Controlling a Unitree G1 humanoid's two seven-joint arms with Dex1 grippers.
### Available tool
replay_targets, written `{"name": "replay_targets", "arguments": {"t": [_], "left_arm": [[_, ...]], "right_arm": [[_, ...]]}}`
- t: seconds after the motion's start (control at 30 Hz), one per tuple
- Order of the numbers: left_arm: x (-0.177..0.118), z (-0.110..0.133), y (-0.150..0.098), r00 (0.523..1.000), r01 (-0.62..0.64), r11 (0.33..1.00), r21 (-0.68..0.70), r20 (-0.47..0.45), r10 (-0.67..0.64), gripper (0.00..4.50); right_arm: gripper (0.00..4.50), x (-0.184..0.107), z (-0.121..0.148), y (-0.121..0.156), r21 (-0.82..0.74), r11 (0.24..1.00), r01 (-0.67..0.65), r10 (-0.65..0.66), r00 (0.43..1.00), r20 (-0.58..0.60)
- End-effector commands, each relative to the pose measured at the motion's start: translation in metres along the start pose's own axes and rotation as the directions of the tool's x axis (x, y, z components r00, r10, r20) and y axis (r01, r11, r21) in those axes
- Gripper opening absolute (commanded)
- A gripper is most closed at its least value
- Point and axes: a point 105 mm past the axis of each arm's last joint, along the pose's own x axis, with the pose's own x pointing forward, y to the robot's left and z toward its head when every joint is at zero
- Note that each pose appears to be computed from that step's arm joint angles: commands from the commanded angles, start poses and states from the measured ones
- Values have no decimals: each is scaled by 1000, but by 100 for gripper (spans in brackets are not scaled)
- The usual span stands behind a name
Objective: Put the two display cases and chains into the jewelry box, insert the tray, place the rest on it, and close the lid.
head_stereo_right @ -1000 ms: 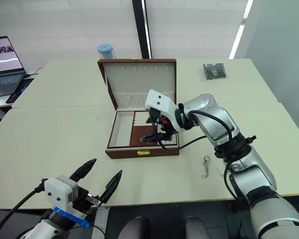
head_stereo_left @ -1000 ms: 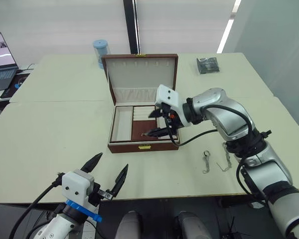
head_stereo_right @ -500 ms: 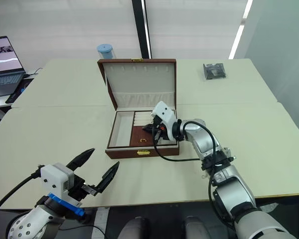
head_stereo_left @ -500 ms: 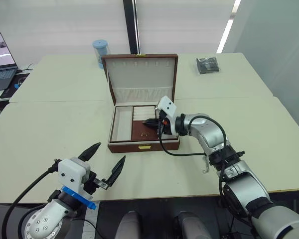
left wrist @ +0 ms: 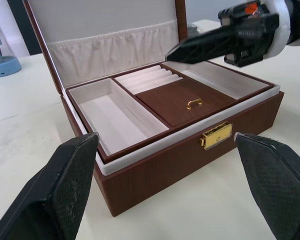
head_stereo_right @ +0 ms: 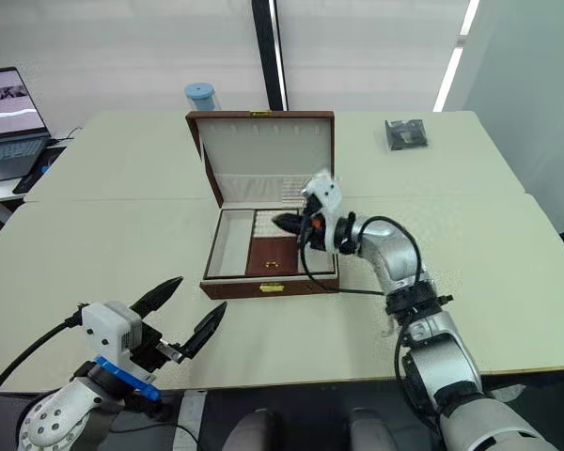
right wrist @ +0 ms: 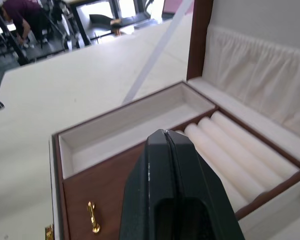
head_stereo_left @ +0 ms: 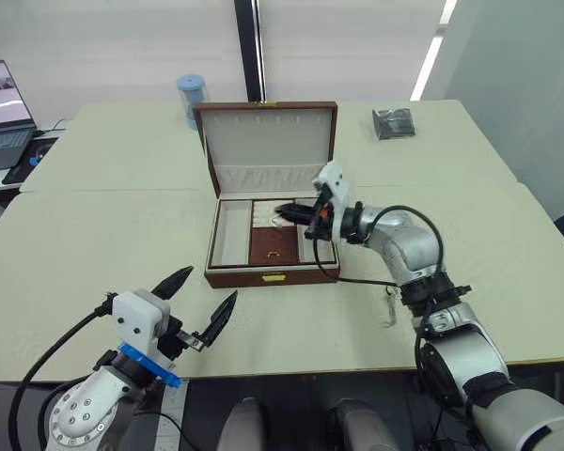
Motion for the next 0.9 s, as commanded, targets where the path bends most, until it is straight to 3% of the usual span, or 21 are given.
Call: {"name": "replay_targets", "arguments": {"t": [0.03, 0.27, 0.43, 0.7, 0.9], "left_arm": [[-3, 2, 19, 999, -14, 1000, -25, -45, 13, 450], [-17, 3, 87, 986, -86, 996, 14, -144, 87, 450], [-27, 7, 129, 970, -119, 991, 58, -207, 128, 450], [-43, 4, 173, 945, -194, 976, 98, -251, 212, 450], [-46, 6, 189, 938, -220, 967, 126, -246, 246, 450]], "right_arm": [[85, -40, 18, -5, -55, 998, 26, -23, 998, 61], [287, -126, -15, -27, -126, 972, 201, -213, 973, -93], [447, -190, -37, -32, -162, 931, 326, -351, 922, -164], [447, -260, -64, -45, -210, 839, 502, -541, 812, -220], [447, -281, -69, -50, -224, 796, 562, -602, 769, -212]]}}
